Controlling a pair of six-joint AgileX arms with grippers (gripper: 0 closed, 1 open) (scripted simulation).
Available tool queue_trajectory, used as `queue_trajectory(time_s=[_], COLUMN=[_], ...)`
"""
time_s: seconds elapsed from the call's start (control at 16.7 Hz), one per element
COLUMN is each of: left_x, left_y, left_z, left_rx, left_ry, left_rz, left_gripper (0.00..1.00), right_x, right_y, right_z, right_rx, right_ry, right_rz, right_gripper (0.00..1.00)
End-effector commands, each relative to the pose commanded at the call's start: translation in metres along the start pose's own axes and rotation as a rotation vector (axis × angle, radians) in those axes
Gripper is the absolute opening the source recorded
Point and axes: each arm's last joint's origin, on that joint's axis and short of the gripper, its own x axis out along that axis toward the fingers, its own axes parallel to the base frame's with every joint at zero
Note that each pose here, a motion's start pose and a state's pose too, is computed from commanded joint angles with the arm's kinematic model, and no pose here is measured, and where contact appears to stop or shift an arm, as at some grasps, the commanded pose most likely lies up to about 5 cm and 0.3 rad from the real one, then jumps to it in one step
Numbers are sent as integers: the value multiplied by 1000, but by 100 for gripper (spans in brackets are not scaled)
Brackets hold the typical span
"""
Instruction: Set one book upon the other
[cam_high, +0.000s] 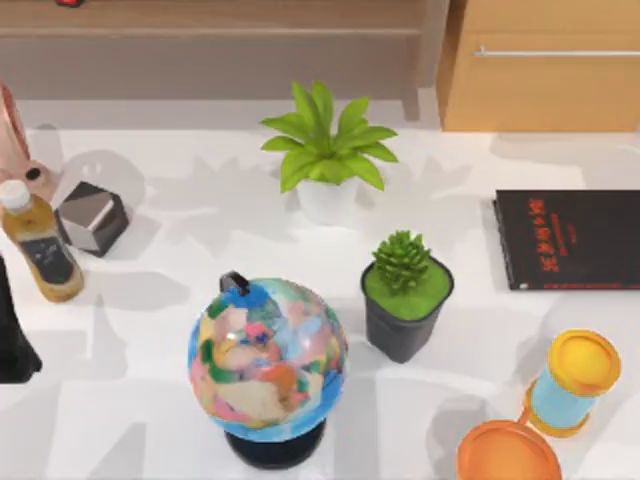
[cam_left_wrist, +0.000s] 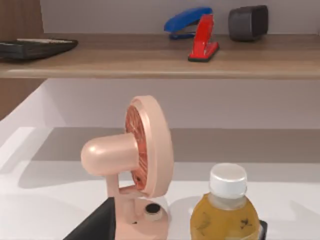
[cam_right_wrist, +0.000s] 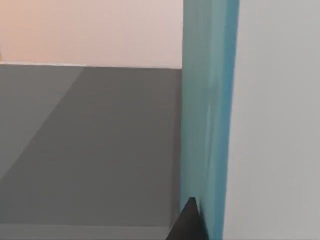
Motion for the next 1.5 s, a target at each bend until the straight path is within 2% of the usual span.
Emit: queue_trajectory(time_s=[0.3, 0.42, 0.6, 0.72, 0.84, 1.02, 1.14, 1.26, 1.38, 1.5], left_x=[0, 0, 0, 0, 0, 0, 0, 0, 0, 0], left_y=[0, 0, 0, 0, 0, 0, 0, 0, 0, 0], left_z=[0, 0, 0, 0, 0, 0, 0, 0, 0, 0], left_rx=[0, 0, 0, 0, 0, 0, 0, 0, 0, 0], left_ry=[0, 0, 0, 0, 0, 0, 0, 0, 0, 0], left_rz=[0, 0, 0, 0, 0, 0, 0, 0, 0, 0], left_gripper=[100, 100, 100, 100, 100, 100, 100, 100, 100, 100], right_x=[-1, -10, -37, -63, -92, -127, -142, -150, -156, -165], right_y=[2, 6, 25, 48, 75, 113, 137, 164, 192, 220], right_z=[1, 12, 52, 82, 102, 101, 81, 47, 4, -44], right_rx=[10, 52, 172, 307, 485, 779, 979, 1174, 1346, 1472], right_ry=[-3, -26, -141, -249, -347, -421, -399, -313, -166, 15], right_rz=[-6, -49, -132, -167, -175, -160, -149, -147, -165, -219], right_gripper=[0, 0, 0, 0, 0, 0, 0, 0, 0, 0])
